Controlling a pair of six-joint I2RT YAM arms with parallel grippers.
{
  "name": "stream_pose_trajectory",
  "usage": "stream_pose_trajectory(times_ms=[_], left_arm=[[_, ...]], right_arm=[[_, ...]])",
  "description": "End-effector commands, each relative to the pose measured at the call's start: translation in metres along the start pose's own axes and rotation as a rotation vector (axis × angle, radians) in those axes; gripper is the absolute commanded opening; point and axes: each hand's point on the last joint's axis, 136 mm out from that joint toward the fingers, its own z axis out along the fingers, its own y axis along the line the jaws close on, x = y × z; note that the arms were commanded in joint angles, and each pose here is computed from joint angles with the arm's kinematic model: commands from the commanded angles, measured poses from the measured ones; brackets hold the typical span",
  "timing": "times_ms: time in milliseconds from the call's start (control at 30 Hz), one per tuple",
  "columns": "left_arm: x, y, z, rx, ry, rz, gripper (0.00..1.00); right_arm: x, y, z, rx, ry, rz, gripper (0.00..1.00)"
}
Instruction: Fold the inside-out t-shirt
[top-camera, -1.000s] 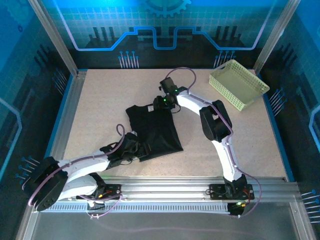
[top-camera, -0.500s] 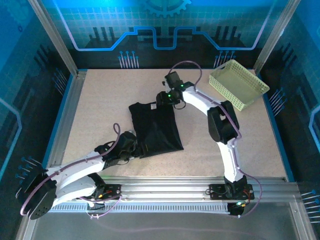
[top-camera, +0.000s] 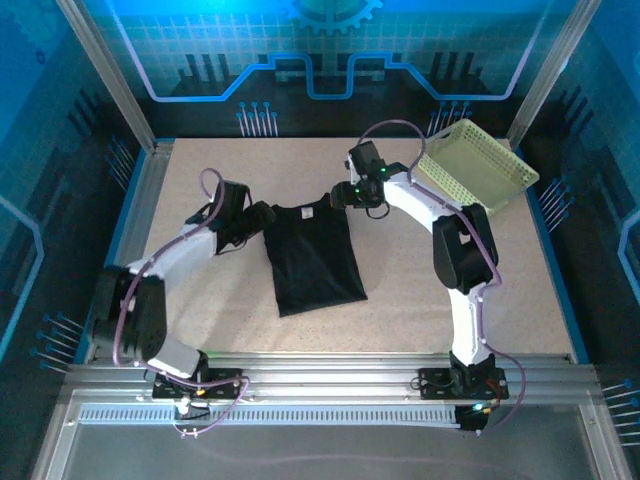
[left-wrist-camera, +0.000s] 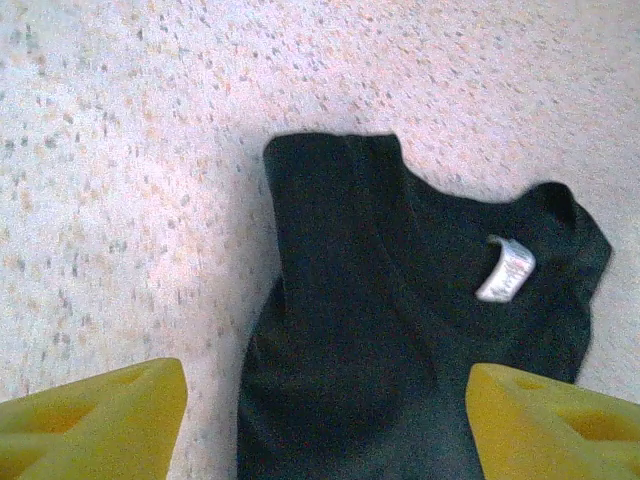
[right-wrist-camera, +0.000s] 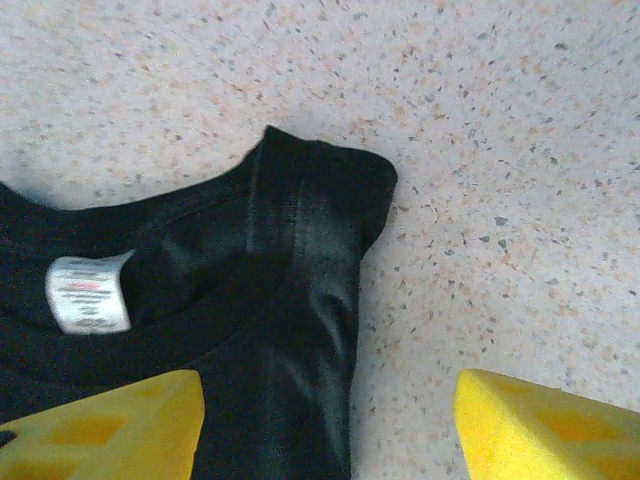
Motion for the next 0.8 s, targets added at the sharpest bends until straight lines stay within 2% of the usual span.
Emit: stream_pose_trajectory(times_ms=[0,400,633,767], left_arm=[[0.002,0.001,0.017,-0.018,0.065,0.012,0.78],[0.008,-0.004,0.077,-0.006,0.132,-0.004,0.76],[0.011,-0.013,0.092,0.037,0.148,0.006,0.63],[0.015,-0.022,0.098,0.068,0.159,0.025,0.58]], right_arm=[[-0.008,0.000,0.011,0.013,0.008,-0.010,0.70],[-0.005,0.003,0.043,0.034,0.058,0.027,0.69],[0.008,0.011,0.065,0.014,0.107,0.022,0.68],[0.013,0.021,0.073,0.013,0.131,0.005,0.68]])
